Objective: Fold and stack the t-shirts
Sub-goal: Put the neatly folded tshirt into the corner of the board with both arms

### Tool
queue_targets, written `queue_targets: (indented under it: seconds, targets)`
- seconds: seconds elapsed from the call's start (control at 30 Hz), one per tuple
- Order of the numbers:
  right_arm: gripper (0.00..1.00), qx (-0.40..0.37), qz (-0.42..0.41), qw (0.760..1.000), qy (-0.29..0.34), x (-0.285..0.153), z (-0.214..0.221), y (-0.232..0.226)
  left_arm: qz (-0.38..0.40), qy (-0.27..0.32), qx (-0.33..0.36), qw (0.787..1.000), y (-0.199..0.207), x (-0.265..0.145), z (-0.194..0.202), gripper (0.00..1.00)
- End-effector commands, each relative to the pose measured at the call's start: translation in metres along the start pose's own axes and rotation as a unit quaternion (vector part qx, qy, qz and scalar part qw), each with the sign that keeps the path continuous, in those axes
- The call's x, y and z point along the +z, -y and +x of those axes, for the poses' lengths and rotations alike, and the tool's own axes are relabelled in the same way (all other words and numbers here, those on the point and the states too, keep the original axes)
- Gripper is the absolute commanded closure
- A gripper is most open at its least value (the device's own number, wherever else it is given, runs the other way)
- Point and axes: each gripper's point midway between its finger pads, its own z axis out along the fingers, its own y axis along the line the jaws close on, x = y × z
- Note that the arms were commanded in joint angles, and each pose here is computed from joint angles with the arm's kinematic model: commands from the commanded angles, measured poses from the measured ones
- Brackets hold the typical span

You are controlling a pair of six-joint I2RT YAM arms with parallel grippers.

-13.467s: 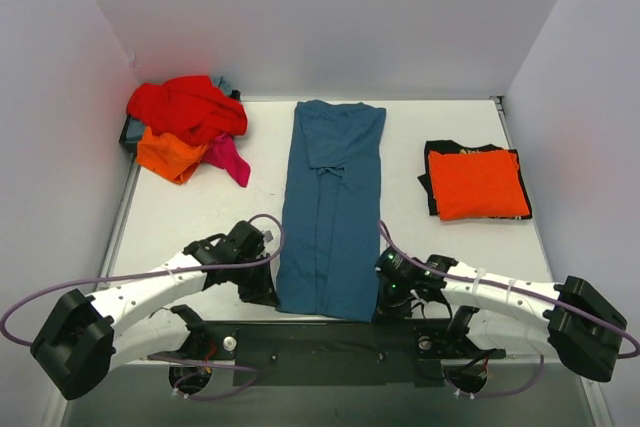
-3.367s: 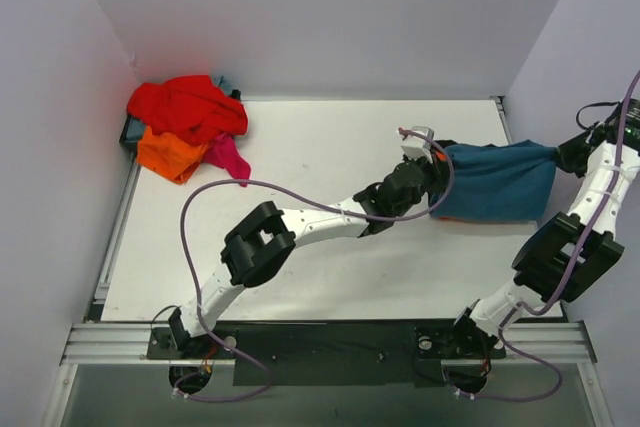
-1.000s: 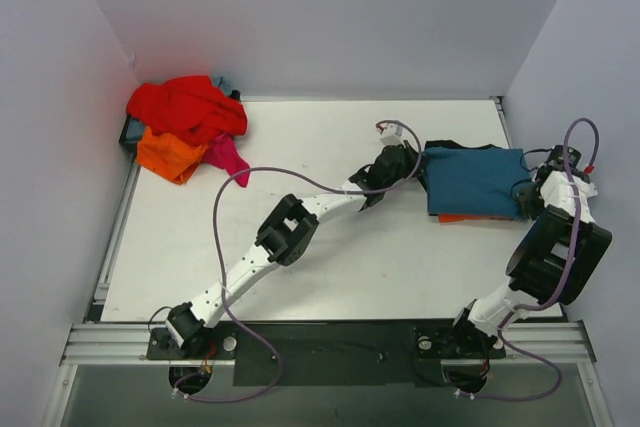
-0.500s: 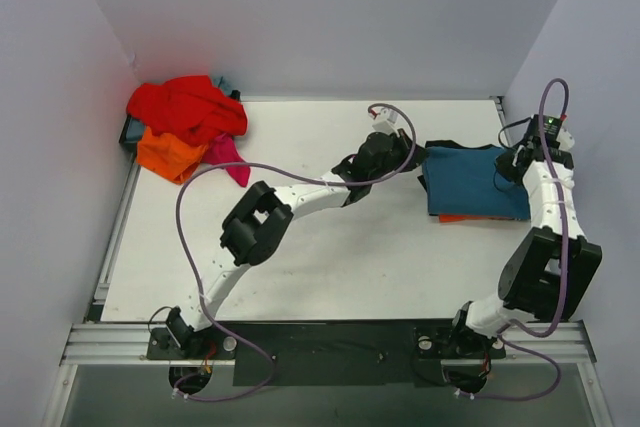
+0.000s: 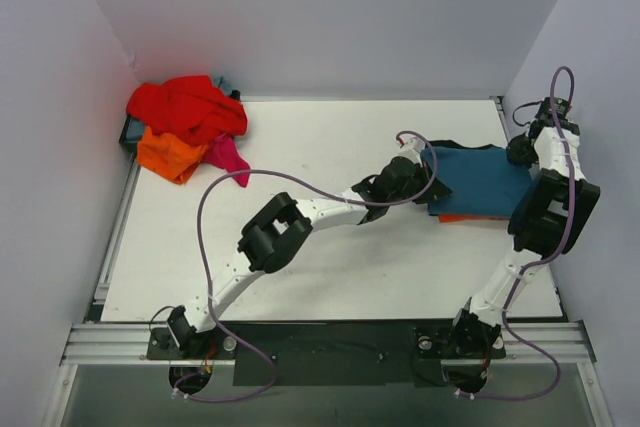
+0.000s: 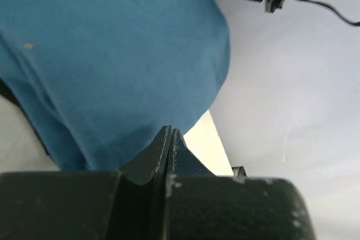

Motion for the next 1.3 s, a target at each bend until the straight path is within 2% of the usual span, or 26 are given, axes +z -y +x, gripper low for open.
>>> queue_targets:
  seconds: [0.0, 0.1, 0.2, 0.33, 0.37, 0.4, 0.43, 0.47, 0.5, 0.6, 0.63, 0.67, 0.7, 0.73, 0.77, 0.8, 0.83, 0.87, 0.9, 0.93, 0.97, 1.0, 1.03, 1.07, 1.1, 1.27]
  targets:
    - [1.0, 0.017, 0.067, 0.998, -0.005, 0.015, -0.009, 0.027, -0.007, -0.015, -0.027, 0.999, -0.009, 0.007, 0.004, 1.0]
    - [1.0, 0.024, 0.086, 0.996, -0.027, 0.031, 0.001, 0.036, -0.037, -0.028, -0.047, 0.998, -0.026, 0.003, 0.014, 1.0]
    - [1.0, 0.023, 0.1, 0.995, -0.015, 0.025, 0.0, 0.041, -0.048, -0.028, -0.041, 0.998, -0.03, -0.005, 0.016, 1.0]
    - [1.0, -0.001, 0.08, 0.997, 0.018, -0.003, -0.014, 0.024, -0.036, -0.005, -0.011, 0.999, -0.007, -0.025, -0.001, 1.0]
    - [1.0, -0.006, 0.07, 0.997, 0.025, -0.012, -0.016, 0.017, -0.021, 0.008, -0.005, 1.0, 0.011, -0.032, -0.014, 1.0]
    - [1.0, -0.013, 0.053, 0.998, 0.038, -0.028, -0.02, 0.008, -0.031, 0.015, 0.006, 0.999, 0.007, -0.039, -0.017, 1.0]
    - [1.0, -0.022, 0.031, 0.998, 0.04, -0.034, -0.018, -0.005, -0.022, 0.028, 0.02, 0.999, 0.024, -0.049, -0.028, 1.0]
    - [1.0, -0.032, 0.013, 0.998, 0.053, -0.052, -0.019, -0.01, -0.039, 0.036, 0.028, 0.998, 0.016, -0.059, -0.03, 1.0]
    - [1.0, -0.044, -0.019, 0.998, 0.048, -0.053, -0.007, -0.023, -0.044, 0.05, 0.042, 0.997, 0.02, -0.074, -0.04, 1.0]
    - [0.97, -0.073, -0.14, 0.985, 0.076, -0.101, 0.007, -0.063, -0.077, 0.083, 0.078, 0.991, 0.017, -0.104, -0.064, 1.0]
    - [0.91, -0.092, -0.179, 0.977, 0.069, -0.107, 0.029, -0.078, -0.093, 0.083, 0.095, 0.988, 0.016, -0.12, -0.071, 1.0]
    - [0.84, -0.107, -0.211, 0.967, 0.093, -0.131, 0.031, -0.089, -0.112, 0.094, 0.102, 0.984, 0.008, -0.131, -0.083, 1.0]
    - [0.61, -0.127, -0.233, 0.959, 0.103, -0.146, 0.048, -0.099, -0.137, 0.088, 0.121, 0.979, -0.003, -0.147, -0.086, 1.0]
    - [0.49, -0.148, -0.243, 0.952, 0.112, -0.155, 0.058, -0.103, -0.154, 0.099, 0.132, 0.974, -0.01, -0.16, -0.098, 1.0]
    - [0.27, -0.169, -0.259, 0.943, 0.124, -0.17, 0.075, -0.11, -0.173, 0.099, 0.16, 0.967, -0.019, -0.181, -0.102, 1.0]
    - [0.2, -0.188, -0.265, 0.937, 0.131, -0.177, 0.085, -0.113, -0.189, 0.128, 0.173, 0.958, -0.016, -0.201, -0.122, 0.99]
    - [0.1, -0.203, -0.276, 0.929, 0.14, -0.188, 0.101, -0.115, -0.218, 0.123, 0.194, 0.949, -0.036, -0.218, -0.118, 0.96]
    - [0.07, -0.221, -0.291, 0.919, 0.147, -0.197, 0.112, -0.121, -0.23, 0.159, 0.205, 0.938, -0.028, -0.242, -0.139, 0.92]
    - [0.06, -0.236, -0.303, 0.912, 0.146, -0.205, 0.132, -0.12, -0.258, 0.151, 0.219, 0.929, -0.05, -0.257, -0.132, 0.82]
    - [0.05, -0.24, -0.309, 0.908, 0.152, -0.209, 0.137, -0.119, -0.269, 0.181, 0.221, 0.92, -0.046, -0.28, -0.146, 0.64]
    - [0.05, -0.255, -0.322, 0.901, 0.141, -0.215, 0.159, -0.116, -0.292, 0.18, 0.23, 0.911, -0.062, -0.294, -0.14, 0.56]
    - [0.05, -0.258, -0.345, 0.89, 0.149, -0.226, 0.168, -0.122, -0.288, 0.195, 0.237, 0.907, -0.055, -0.31, -0.146, 0.4]
    - [0.05, -0.253, -0.345, 0.892, 0.144, -0.223, 0.178, -0.112, -0.307, 0.193, 0.242, 0.9, -0.07, -0.322, -0.138, 0.35]
    - [0.05, -0.252, -0.358, 0.888, 0.14, -0.227, 0.188, -0.112, -0.297, 0.21, 0.247, 0.898, -0.061, -0.336, -0.142, 0.29]
    - [0.05, -0.248, -0.361, 0.889, 0.131, -0.223, 0.199, -0.102, -0.316, 0.203, 0.25, 0.892, -0.08, -0.347, -0.129, 0.21]
    - [0.04, -0.251, -0.331, 0.903, 0.109, -0.195, 0.232, -0.057, -0.312, 0.233, 0.27, 0.88, -0.098, -0.4, -0.11, 0.19]
